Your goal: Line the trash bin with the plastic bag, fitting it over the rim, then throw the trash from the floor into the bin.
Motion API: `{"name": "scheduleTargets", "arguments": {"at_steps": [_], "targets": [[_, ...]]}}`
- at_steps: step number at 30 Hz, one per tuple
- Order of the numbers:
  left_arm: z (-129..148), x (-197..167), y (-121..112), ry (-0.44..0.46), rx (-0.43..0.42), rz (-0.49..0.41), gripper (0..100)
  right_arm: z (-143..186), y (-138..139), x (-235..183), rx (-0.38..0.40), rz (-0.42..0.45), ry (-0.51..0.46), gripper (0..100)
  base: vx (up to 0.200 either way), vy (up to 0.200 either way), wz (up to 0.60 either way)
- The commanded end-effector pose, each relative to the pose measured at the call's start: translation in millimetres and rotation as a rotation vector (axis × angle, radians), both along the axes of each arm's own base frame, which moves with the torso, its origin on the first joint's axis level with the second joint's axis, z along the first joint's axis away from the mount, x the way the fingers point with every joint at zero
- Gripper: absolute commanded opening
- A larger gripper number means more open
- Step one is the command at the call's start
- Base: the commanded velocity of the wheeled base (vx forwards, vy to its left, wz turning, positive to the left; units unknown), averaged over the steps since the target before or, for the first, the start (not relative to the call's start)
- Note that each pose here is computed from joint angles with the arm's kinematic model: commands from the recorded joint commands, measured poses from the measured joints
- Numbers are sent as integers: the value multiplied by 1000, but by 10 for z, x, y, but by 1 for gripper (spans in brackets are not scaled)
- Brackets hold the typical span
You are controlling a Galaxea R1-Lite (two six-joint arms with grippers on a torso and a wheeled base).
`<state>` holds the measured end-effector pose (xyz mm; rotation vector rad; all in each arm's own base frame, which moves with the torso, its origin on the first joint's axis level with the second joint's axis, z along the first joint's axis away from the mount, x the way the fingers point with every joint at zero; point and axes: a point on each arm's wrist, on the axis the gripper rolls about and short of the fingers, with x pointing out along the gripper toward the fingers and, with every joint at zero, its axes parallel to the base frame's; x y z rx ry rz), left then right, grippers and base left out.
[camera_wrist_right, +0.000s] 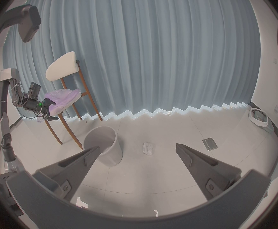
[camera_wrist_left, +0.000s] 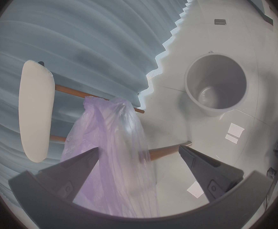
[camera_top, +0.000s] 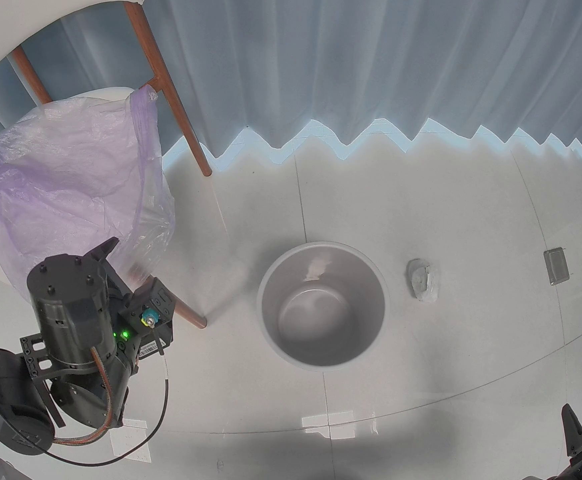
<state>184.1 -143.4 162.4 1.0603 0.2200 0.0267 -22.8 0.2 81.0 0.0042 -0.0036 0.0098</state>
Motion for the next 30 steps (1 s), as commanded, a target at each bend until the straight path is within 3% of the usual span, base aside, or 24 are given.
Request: {"name": "scheduleTargets", "arguments": {"at_steps": [1,7,17,28,29,30], "targets": [[69,100,-32,-21,-17,18,100,-52,0,1,0,1,2,100,0,0,0],[200,241,-97,-60,-47,36,100,-52,0,1,0,1,2,100,0,0,0],[218,532,-62,-128,29,97,100,-52,0,1,0,1,2,100,0,0,0],[216,557,-49,-136,38,103,100,-52,0,1,0,1,2,100,0,0,0],[209,552,-51,-134,41,99,0,-52,0,1,0,1,2,100,0,0,0],[209,552,-51,-134,41,99,0,-52,0,1,0,1,2,100,0,0,0]]}}
